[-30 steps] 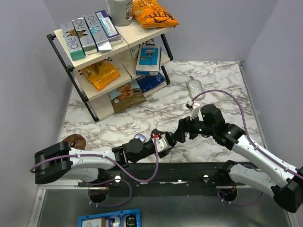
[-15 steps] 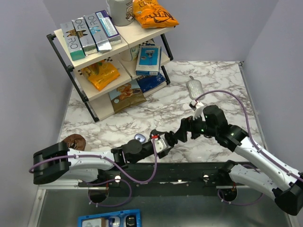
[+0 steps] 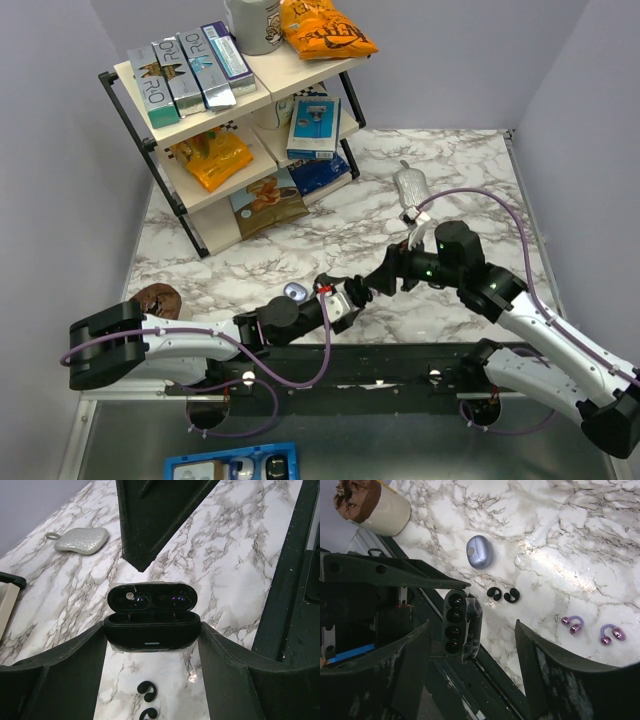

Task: Insert the wireless bluetooth earbuds into the charging case
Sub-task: Open the charging case, then adjust the charging case.

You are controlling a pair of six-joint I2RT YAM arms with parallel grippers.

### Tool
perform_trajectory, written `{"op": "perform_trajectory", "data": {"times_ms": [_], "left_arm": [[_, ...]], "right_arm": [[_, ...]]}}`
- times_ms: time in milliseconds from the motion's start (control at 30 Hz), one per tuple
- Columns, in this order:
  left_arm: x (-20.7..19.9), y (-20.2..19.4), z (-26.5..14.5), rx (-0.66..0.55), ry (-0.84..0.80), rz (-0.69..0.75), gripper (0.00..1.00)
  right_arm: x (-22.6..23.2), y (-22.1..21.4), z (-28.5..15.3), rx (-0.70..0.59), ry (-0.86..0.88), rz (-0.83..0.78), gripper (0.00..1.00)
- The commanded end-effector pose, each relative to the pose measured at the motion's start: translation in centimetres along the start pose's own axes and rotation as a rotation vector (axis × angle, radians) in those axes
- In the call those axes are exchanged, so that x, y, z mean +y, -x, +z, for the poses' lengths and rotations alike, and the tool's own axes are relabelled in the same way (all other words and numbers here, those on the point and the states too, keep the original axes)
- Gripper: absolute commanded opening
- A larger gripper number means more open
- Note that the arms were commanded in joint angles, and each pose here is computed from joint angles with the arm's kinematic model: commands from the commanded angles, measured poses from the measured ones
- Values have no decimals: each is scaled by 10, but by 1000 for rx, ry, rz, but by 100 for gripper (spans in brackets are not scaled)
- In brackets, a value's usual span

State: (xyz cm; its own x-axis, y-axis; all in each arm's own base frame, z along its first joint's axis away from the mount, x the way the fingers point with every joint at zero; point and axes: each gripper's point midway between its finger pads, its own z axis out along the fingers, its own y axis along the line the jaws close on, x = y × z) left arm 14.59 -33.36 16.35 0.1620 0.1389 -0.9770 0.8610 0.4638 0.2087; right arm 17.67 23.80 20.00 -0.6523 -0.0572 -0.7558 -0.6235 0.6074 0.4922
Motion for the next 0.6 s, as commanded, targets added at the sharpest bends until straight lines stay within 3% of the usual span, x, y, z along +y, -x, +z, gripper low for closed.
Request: {"op": "perform_trajectory", "data": {"times_ms": [0, 467, 567], "left_arm": [[3, 21, 4, -63, 27, -17, 0], [2, 30, 6, -80, 22, -19, 0], [2, 31, 7, -81, 21, -18, 0]], "right_arm": [[4, -7, 7, 19, 41, 28, 72], [1, -17, 17, 66, 54, 30, 63], [1, -18, 19, 71, 59, 29, 54]]}}
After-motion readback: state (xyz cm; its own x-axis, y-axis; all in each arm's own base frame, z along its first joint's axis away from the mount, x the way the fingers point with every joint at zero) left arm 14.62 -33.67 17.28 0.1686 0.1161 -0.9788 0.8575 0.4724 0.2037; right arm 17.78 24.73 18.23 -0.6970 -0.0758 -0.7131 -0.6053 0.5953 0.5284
